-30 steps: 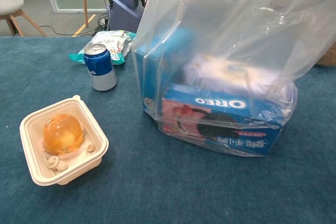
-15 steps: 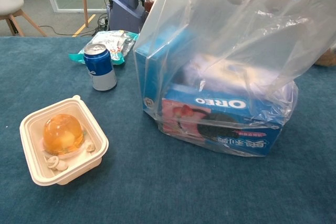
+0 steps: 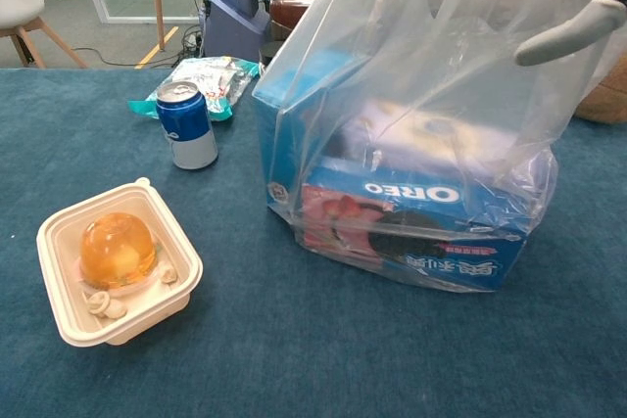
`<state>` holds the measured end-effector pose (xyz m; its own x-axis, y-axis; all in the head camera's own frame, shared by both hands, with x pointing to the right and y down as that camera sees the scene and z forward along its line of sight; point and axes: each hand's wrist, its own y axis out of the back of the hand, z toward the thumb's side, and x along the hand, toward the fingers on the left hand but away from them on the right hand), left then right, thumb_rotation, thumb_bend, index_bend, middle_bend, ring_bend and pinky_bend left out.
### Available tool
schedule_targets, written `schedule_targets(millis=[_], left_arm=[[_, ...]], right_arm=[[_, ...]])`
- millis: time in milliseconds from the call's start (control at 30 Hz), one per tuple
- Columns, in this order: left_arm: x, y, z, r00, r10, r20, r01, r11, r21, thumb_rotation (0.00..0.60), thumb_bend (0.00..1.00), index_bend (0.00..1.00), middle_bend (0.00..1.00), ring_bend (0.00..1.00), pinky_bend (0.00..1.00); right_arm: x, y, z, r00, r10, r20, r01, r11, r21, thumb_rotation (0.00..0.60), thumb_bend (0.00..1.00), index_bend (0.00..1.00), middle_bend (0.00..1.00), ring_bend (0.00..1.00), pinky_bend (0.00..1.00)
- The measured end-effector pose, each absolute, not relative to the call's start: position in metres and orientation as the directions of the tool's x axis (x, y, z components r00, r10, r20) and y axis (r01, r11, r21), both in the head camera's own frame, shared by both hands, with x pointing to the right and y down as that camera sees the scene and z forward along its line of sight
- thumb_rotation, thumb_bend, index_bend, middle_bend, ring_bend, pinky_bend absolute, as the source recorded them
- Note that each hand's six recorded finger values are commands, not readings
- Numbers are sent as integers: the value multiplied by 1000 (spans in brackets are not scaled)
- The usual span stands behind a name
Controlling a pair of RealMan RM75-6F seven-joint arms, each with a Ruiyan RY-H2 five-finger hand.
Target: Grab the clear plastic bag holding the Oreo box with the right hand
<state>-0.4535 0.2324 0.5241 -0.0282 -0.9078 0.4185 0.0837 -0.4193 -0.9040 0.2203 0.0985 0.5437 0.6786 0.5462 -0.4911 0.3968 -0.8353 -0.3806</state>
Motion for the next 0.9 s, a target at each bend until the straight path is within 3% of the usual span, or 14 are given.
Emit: schedule_targets(millis=[600,900], left_arm=[[-457,235,521,-41,-910,413,87,-415,-905,600,455,0,0,0,0],[-456,235,521,-39,-909,415,87,-416,-905,600,455,0,0,0,0]], right_arm=[[152,91,534,813,429,-393,428,-899,-94,600,0,0,5,0,35],[136,74,527,837,443,-321,472,-881,13,600,0,0,38,0,35]])
